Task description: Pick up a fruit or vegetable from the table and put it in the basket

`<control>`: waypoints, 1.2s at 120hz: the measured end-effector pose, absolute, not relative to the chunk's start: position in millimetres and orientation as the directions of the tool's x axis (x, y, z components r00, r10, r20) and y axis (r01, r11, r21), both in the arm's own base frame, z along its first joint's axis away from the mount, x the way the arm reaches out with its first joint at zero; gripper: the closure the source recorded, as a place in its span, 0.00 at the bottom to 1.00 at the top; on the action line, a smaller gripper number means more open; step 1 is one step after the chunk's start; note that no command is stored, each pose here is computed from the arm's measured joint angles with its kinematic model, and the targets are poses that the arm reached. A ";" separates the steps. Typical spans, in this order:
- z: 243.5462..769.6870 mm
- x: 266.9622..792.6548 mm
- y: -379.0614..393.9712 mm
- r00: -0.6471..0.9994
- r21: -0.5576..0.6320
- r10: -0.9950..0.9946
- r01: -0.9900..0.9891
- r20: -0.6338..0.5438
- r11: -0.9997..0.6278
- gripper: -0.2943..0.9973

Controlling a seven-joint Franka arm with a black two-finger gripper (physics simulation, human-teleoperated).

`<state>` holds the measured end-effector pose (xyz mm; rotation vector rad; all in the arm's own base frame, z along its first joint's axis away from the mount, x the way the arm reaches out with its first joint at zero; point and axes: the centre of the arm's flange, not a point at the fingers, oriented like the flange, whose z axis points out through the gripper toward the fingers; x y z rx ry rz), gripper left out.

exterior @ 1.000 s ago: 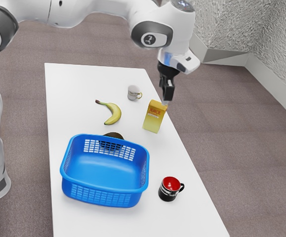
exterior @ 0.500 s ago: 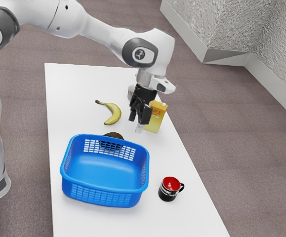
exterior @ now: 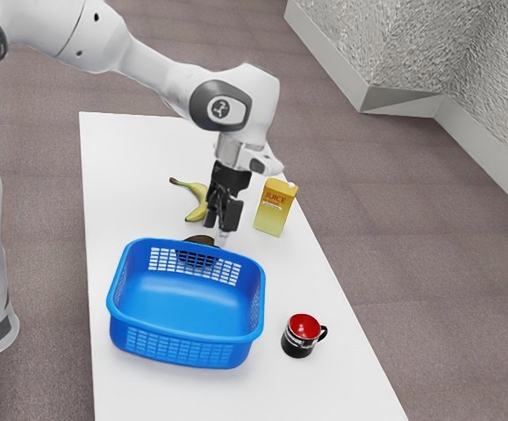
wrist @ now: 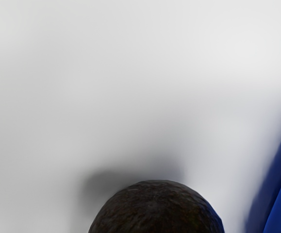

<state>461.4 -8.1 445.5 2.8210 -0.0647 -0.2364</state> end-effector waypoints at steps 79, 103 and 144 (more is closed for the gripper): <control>418.0 439.3 -16.0 0.984 0.365 -0.075 -0.012 -0.159 -0.931 0.23; 413.6 434.9 -14.4 0.984 0.370 -0.072 -0.007 -0.161 -0.929 0.23; 416.5 432.8 -14.0 0.986 0.367 -0.066 -0.006 -0.152 -0.930 0.47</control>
